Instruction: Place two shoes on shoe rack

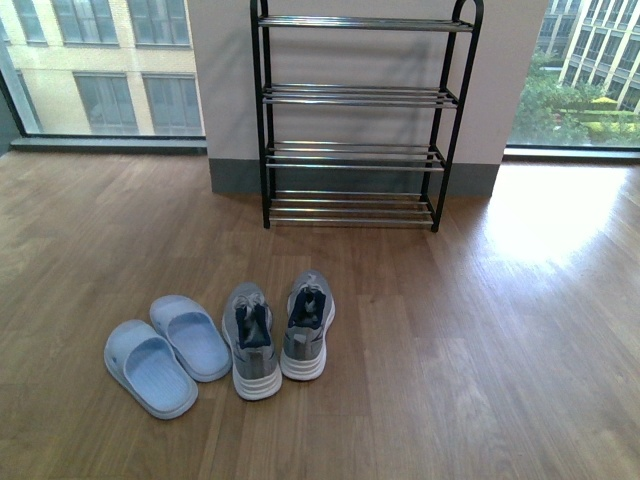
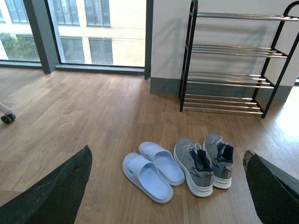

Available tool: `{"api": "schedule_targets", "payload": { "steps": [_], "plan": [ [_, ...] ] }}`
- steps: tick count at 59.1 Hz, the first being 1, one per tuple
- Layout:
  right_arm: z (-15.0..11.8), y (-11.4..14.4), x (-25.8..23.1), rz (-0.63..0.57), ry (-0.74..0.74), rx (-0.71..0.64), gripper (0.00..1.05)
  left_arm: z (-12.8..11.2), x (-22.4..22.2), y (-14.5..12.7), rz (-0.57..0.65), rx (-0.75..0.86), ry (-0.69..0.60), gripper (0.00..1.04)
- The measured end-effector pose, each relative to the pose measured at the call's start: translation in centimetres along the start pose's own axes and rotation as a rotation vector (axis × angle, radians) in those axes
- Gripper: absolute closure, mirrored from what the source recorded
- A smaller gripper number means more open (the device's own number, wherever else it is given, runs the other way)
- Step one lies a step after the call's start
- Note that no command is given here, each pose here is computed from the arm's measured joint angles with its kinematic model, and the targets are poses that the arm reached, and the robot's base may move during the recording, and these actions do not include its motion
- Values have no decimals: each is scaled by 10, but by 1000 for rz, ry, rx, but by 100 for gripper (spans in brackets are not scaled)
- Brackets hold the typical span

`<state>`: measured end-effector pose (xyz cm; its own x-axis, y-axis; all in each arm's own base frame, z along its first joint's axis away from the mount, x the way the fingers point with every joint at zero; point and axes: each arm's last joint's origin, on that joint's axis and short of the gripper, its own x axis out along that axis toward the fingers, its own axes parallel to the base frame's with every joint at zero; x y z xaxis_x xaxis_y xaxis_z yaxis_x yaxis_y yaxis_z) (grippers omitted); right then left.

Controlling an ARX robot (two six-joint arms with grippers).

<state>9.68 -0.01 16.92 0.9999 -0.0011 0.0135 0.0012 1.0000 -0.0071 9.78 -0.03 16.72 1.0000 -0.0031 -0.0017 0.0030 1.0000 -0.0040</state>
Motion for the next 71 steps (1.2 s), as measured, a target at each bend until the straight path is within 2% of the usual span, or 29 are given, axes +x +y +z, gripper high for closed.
{"api": "schedule_targets", "payload": {
  "steps": [71],
  "plan": [
    [0, 0, 0, -2, 0, 0, 9, 0, 0, 0, 0, 0, 0, 9]
  ]
}}
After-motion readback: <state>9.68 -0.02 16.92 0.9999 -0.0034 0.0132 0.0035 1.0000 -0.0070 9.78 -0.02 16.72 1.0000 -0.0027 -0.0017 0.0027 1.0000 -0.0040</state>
